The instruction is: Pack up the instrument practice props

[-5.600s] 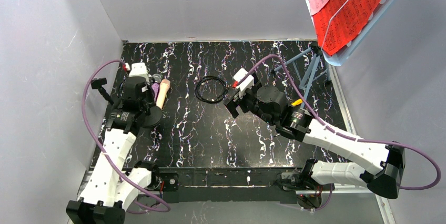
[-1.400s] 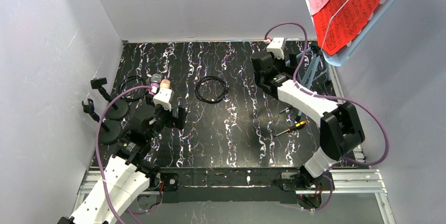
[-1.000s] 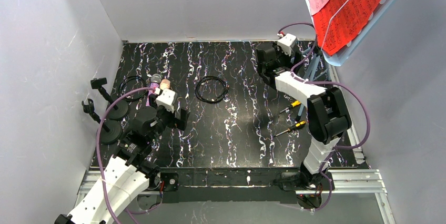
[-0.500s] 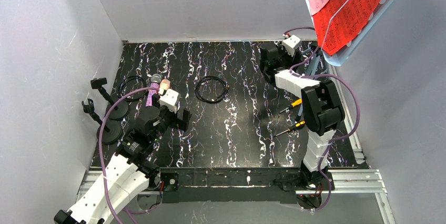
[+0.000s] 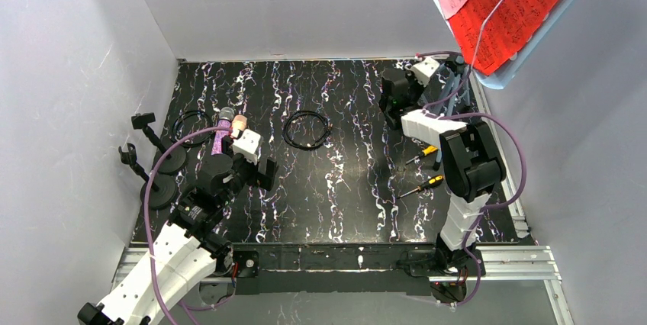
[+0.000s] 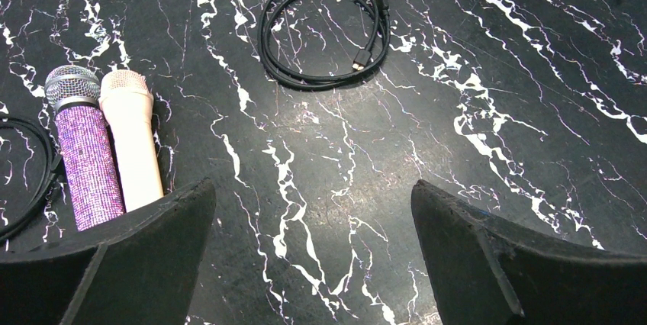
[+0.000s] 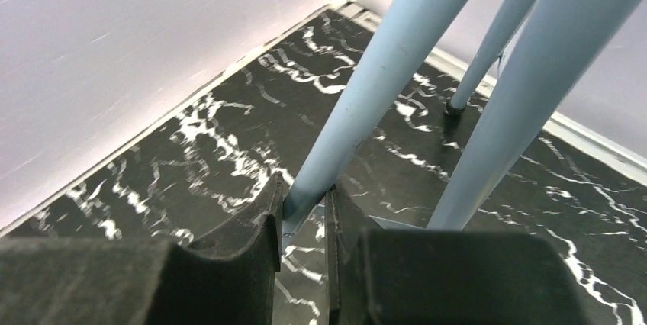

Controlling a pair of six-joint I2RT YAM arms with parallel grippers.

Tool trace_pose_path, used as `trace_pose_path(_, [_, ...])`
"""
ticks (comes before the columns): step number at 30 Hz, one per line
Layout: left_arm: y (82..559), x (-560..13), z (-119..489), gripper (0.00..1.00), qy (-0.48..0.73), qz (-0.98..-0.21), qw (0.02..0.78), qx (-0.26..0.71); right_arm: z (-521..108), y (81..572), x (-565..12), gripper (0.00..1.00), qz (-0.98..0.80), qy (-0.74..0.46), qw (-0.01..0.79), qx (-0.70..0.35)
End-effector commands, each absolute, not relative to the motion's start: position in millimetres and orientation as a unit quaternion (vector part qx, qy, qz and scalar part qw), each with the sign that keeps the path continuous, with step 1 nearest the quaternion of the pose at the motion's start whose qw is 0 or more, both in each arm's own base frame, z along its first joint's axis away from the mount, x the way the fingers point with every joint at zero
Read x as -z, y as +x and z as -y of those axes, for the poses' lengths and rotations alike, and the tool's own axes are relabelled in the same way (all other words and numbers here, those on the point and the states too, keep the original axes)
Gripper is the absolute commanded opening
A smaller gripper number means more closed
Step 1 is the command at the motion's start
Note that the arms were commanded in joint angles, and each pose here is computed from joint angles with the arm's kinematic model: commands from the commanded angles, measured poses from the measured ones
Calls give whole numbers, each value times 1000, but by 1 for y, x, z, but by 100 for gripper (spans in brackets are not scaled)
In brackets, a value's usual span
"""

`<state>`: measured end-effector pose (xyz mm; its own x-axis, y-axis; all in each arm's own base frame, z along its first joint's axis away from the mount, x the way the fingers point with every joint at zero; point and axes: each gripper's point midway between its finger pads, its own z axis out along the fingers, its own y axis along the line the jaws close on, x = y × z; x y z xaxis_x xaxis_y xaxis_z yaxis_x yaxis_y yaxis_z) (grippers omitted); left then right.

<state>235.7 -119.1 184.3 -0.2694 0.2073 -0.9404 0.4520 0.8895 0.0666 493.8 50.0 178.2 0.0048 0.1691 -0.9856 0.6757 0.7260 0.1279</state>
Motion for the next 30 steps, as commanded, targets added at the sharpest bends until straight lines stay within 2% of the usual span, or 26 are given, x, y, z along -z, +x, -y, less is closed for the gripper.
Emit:
trace_pose_path(1, [236,-185,118,98,212,-785,574,102,-96,490,-195,14,-711,211,652,157])
trace_pose_path(15, [235,-189,117,98,212,-778,583,102,-186,478,-193,6,-742,112,661,23])
trace_pose_path(30, [234,-191,118,98,213,-774,587,104,-263,440,-180,5,-759,-29,639,-123])
